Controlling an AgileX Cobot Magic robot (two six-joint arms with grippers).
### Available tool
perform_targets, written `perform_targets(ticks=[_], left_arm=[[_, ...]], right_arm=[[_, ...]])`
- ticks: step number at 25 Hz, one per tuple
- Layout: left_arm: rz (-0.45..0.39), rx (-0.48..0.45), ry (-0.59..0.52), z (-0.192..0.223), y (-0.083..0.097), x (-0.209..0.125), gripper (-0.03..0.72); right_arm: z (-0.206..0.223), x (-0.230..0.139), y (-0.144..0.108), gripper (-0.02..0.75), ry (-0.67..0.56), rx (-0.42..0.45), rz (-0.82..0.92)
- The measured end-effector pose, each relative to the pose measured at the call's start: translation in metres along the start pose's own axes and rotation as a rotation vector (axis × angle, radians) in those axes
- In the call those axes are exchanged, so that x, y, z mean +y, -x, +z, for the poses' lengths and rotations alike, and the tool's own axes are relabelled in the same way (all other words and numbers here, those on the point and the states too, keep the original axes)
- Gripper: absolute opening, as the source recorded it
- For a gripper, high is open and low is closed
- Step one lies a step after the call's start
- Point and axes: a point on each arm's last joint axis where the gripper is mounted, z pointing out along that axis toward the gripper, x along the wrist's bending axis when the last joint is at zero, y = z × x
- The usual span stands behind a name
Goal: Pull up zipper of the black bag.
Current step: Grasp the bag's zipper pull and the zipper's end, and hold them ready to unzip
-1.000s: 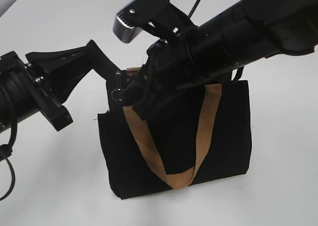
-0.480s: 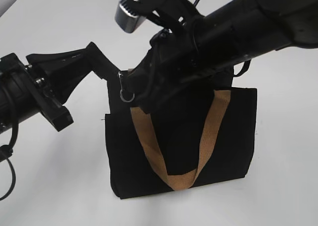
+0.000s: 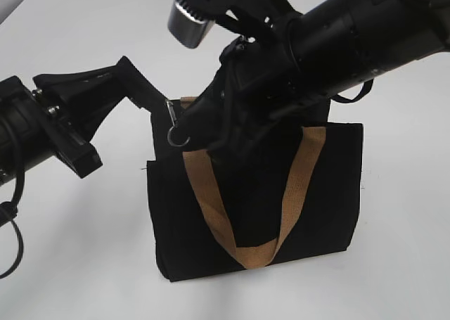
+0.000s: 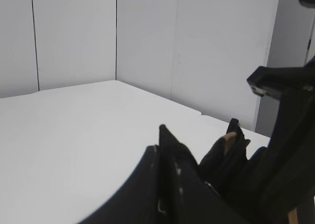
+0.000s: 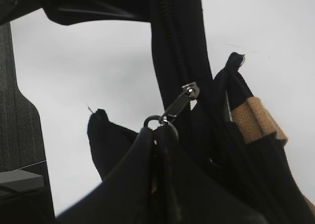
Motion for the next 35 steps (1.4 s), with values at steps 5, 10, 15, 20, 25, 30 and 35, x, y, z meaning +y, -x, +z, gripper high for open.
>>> perform_targets(ticks=[5,10,15,20,25,30,35], left_arm=[[-0.013,-0.011,0.03,0.0,0.001,0.003,0.005],[-0.012,-0.017,0.029,0.0,0.002,0.003,0.004],[-0.011,-0.02,0.029,0.0,0.002,0.003,0.004],[-0.009,-0.023,0.028,0.0,0.002,0.003,0.004],[-0.01,-0.022,0.024,0.0,0.002,0.002,0.004],[-0.028,0.015,-0.006,0.0,-0.001,-0.001,0.004],[-0.051,0.061,-0.103,-0.001,-0.005,-0.01,0.004]], right_arm=[[0.005,-0.002,0.002,0.249,-0.01,-0.003,0.005],[0.016,-0.007,0.006,0.296,-0.021,-0.025,0.014],[0.023,-0.009,0.007,0.268,-0.032,-0.029,0.019],[0.027,-0.011,0.009,0.21,-0.032,-0.038,0.03],[0.027,-0.011,0.009,0.036,-0.032,-0.038,0.023],[0.022,-0.008,0.008,0.036,-0.024,-0.039,0.013],[0.008,-0.003,0.002,0.035,-0.019,-0.017,-0.029]])
